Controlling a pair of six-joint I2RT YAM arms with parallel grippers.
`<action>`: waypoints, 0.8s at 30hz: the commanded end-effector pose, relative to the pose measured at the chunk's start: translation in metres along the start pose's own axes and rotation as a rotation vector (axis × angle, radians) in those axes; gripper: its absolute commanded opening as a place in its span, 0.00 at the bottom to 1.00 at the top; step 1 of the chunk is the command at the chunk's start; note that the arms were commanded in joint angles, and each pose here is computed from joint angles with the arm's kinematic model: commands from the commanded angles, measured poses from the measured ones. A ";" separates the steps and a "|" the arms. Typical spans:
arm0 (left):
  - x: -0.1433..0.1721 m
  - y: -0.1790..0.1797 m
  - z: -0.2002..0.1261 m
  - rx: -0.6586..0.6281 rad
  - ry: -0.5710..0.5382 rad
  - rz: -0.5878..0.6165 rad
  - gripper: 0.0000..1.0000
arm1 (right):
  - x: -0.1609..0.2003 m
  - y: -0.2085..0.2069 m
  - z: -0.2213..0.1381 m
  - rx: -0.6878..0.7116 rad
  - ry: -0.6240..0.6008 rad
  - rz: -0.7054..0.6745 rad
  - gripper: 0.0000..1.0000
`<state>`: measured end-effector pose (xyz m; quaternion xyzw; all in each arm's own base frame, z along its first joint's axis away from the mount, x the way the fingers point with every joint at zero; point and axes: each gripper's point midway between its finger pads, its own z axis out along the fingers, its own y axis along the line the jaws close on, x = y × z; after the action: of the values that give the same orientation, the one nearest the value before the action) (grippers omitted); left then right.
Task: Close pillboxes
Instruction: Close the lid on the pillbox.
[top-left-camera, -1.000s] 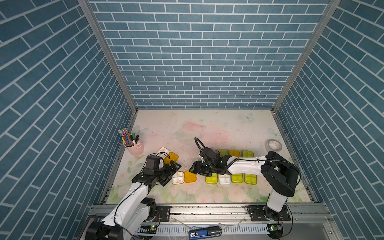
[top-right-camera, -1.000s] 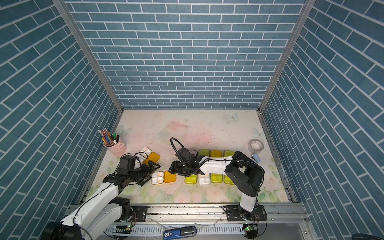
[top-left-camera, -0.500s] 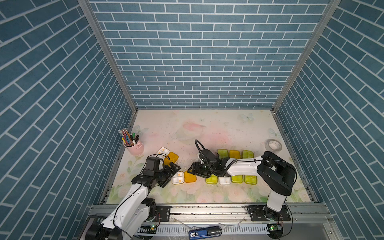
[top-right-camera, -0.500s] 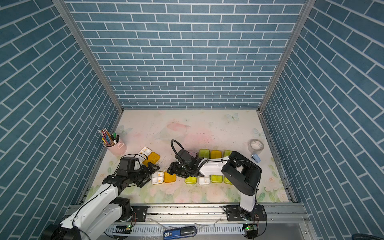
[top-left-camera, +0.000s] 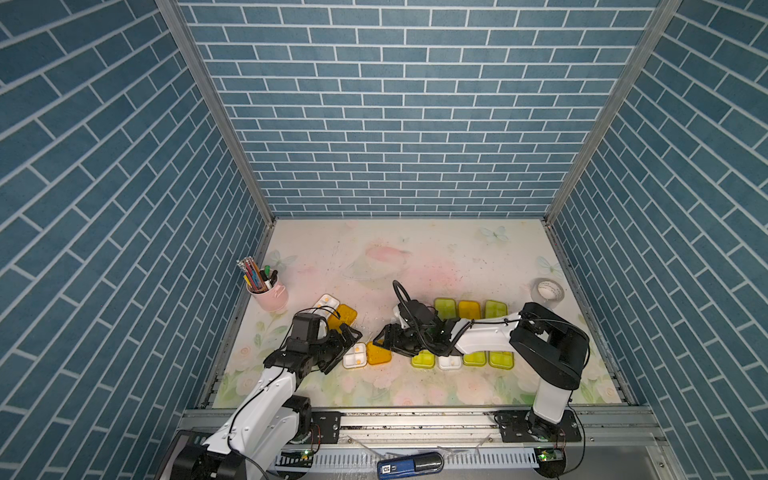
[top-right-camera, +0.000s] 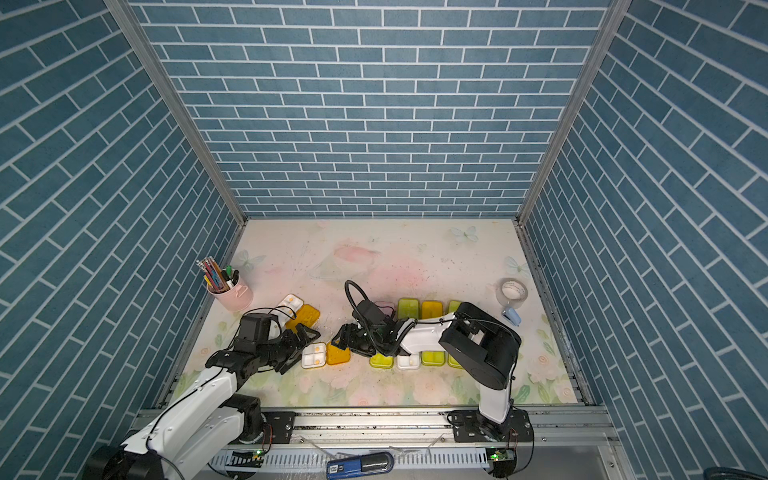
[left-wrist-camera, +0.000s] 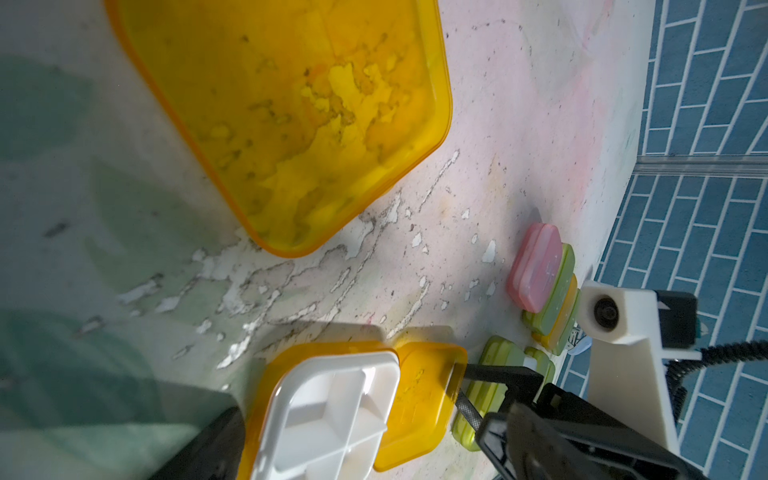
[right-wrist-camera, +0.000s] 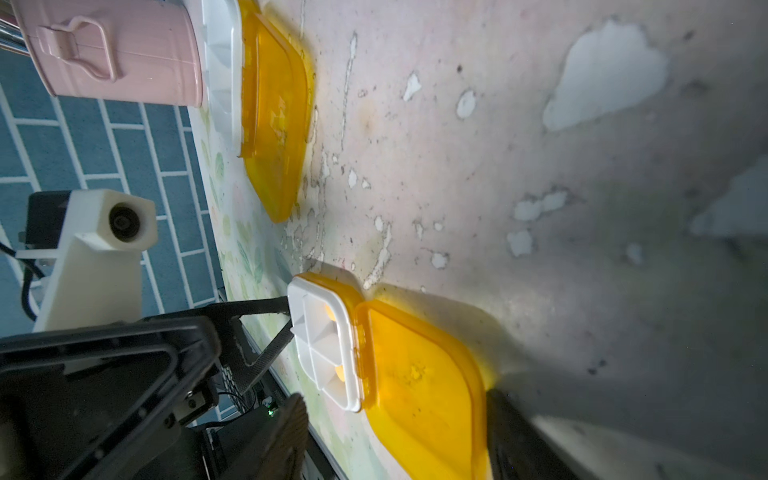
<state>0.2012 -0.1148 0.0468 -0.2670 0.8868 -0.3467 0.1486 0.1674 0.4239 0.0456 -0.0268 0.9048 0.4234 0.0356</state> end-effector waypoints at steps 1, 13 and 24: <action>0.006 0.013 0.000 -0.044 0.012 -0.003 0.99 | 0.004 0.004 0.000 -0.030 0.012 0.028 0.67; 0.008 0.003 0.005 0.023 0.032 -0.023 1.00 | 0.000 0.031 -0.013 -0.096 0.001 -0.022 0.64; 0.014 -0.008 0.017 0.073 0.049 -0.029 1.00 | -0.002 0.041 -0.028 -0.077 -0.026 -0.067 0.64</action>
<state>0.2055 -0.1343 0.0490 -0.2564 0.8730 -0.3891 0.1443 0.1641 0.4247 0.0794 -0.0398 0.8901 0.4515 0.0472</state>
